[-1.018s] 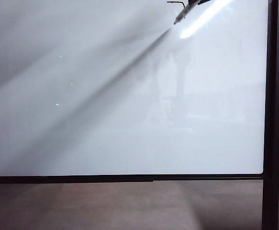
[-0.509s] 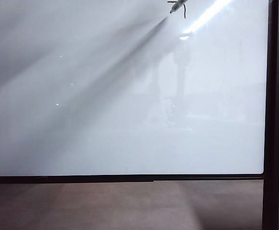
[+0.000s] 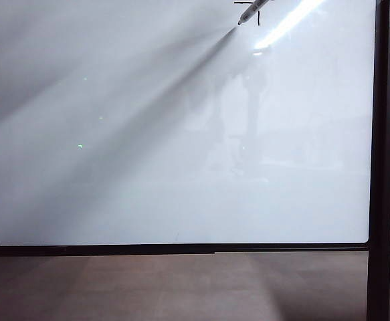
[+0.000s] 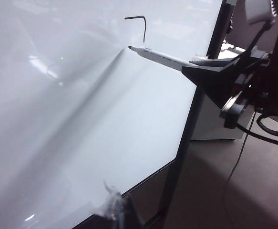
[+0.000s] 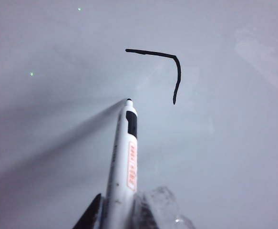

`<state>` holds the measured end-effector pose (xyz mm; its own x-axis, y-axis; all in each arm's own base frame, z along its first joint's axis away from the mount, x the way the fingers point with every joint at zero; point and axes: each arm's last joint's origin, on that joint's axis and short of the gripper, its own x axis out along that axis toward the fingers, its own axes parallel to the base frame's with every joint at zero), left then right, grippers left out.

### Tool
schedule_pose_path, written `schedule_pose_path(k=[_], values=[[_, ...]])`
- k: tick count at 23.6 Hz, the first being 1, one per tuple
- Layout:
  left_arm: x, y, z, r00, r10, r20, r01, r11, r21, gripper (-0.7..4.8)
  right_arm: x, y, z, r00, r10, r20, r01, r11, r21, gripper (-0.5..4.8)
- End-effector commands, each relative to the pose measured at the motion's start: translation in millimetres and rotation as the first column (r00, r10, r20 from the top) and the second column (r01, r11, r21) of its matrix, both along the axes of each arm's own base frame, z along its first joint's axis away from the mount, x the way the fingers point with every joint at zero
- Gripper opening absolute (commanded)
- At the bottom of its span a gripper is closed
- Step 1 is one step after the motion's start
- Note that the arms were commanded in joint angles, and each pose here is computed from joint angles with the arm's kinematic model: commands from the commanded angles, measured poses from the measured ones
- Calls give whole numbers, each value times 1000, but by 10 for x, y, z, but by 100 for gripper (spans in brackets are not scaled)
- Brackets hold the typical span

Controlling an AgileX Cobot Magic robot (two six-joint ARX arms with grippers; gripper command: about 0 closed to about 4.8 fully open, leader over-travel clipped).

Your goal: Reach to the right to find the marker pen, pick it up, and write the number 2 on the whiteboard.

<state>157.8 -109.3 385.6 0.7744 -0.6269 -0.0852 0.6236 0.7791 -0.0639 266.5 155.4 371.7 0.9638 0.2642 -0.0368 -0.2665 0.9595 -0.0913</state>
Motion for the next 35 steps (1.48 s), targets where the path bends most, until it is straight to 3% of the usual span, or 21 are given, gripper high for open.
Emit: schedule_pose_path(k=[1, 24, 35], values=[[-5, 4, 19, 1000, -6, 12, 6, 1000, -3, -5, 5, -8, 49, 999, -1, 33, 0, 1000, 16, 18], [-5, 4, 19, 1000, -5, 12, 5, 1000, -3, -5, 42, 16, 23, 999, 11, 39, -12, 1000, 17, 18], [-5, 4, 19, 1000, -6, 12, 6, 1000, -3, -5, 46, 3, 23, 999, -36, 39, 35, 999, 18, 18]])
